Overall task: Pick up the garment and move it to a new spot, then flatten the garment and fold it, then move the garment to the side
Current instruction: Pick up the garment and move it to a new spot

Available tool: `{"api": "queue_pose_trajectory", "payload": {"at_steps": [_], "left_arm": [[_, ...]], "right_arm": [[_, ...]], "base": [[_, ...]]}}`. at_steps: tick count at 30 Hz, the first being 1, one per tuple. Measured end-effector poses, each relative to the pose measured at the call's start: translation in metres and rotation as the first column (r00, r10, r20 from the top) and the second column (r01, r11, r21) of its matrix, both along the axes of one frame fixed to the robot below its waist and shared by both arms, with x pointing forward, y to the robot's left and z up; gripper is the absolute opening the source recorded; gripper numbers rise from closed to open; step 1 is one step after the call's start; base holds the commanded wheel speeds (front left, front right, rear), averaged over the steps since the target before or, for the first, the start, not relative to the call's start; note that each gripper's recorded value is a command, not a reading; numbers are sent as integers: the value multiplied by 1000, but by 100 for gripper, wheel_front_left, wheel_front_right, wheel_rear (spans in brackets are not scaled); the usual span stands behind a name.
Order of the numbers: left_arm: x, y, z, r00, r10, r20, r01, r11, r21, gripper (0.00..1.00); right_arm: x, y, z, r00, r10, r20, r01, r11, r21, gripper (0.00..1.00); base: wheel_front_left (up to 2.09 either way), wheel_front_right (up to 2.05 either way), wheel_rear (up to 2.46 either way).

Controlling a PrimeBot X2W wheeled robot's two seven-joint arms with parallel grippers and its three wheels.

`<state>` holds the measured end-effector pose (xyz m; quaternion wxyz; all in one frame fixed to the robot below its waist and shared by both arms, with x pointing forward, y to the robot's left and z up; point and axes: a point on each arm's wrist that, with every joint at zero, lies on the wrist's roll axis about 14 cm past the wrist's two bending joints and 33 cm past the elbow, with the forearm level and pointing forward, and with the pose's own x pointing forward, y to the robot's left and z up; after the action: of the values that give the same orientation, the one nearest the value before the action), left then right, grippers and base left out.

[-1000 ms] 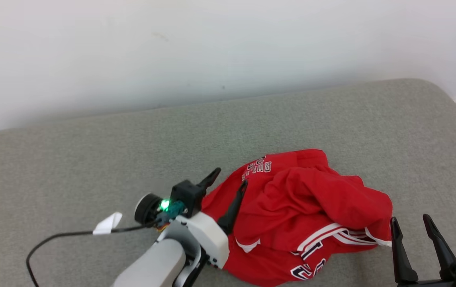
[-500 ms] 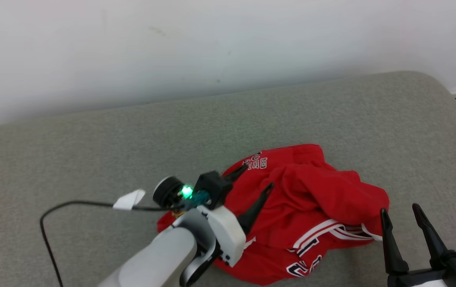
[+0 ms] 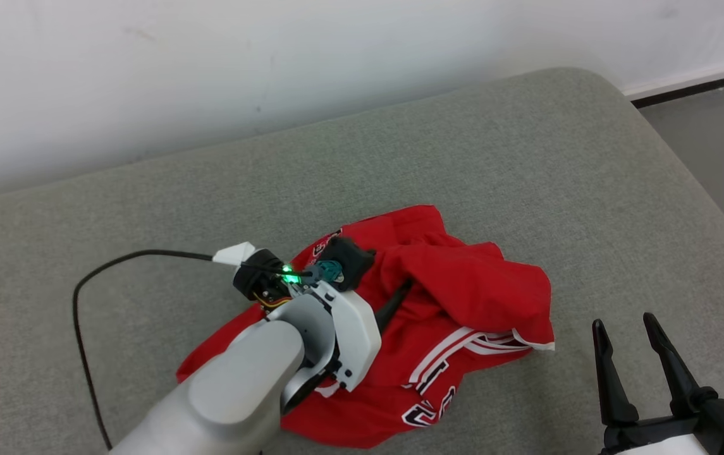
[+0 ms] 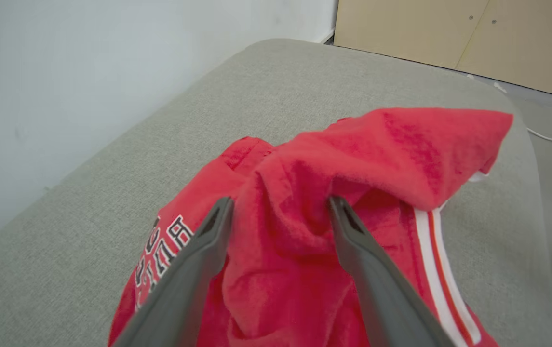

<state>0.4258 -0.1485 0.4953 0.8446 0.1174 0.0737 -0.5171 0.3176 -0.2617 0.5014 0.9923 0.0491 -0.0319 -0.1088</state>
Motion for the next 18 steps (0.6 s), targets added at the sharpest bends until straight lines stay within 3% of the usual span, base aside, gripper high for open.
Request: {"api": "queue_pose_trajectory", "payload": {"at_steps": [3, 5, 6, 10, 14, 18], "left_arm": [[0, -10, -6, 1000, -24, -20, 24, 1000, 3, 100], [-2, -15, -10, 999, -35, -36, 35, 999, 7, 28], [-2, -16, -13, 998, -40, -43, 41, 999, 14, 0], [-1, -25, -8, 997, -51, -54, 49, 998, -35, 0], [1, -36, 27, 998, -47, -38, 40, 985, -167, 0], [7, -36, 75, 1000, -18, -2, 16, 947, -322, 0]], "right_arm": [[-3, -4, -3, 1000, -19, -13, 19, 1000, -1, 100], [-4, -6, -5, 999, -27, -20, 27, 1000, -1, 100], [-4, -7, -5, 999, -29, -22, 29, 1000, -2, 100], [-2, -8, -5, 999, -32, -21, 32, 999, 3, 100], [0, -8, -4, 999, -31, -14, 31, 999, 18, 100], [2, -5, -4, 1000, -22, -9, 23, 999, 25, 100]], "base": [[0, 0, 0], [0, 0, 0], [0, 0, 0], [0, 0, 0], [0, 0, 0], [0, 0, 0]]}}
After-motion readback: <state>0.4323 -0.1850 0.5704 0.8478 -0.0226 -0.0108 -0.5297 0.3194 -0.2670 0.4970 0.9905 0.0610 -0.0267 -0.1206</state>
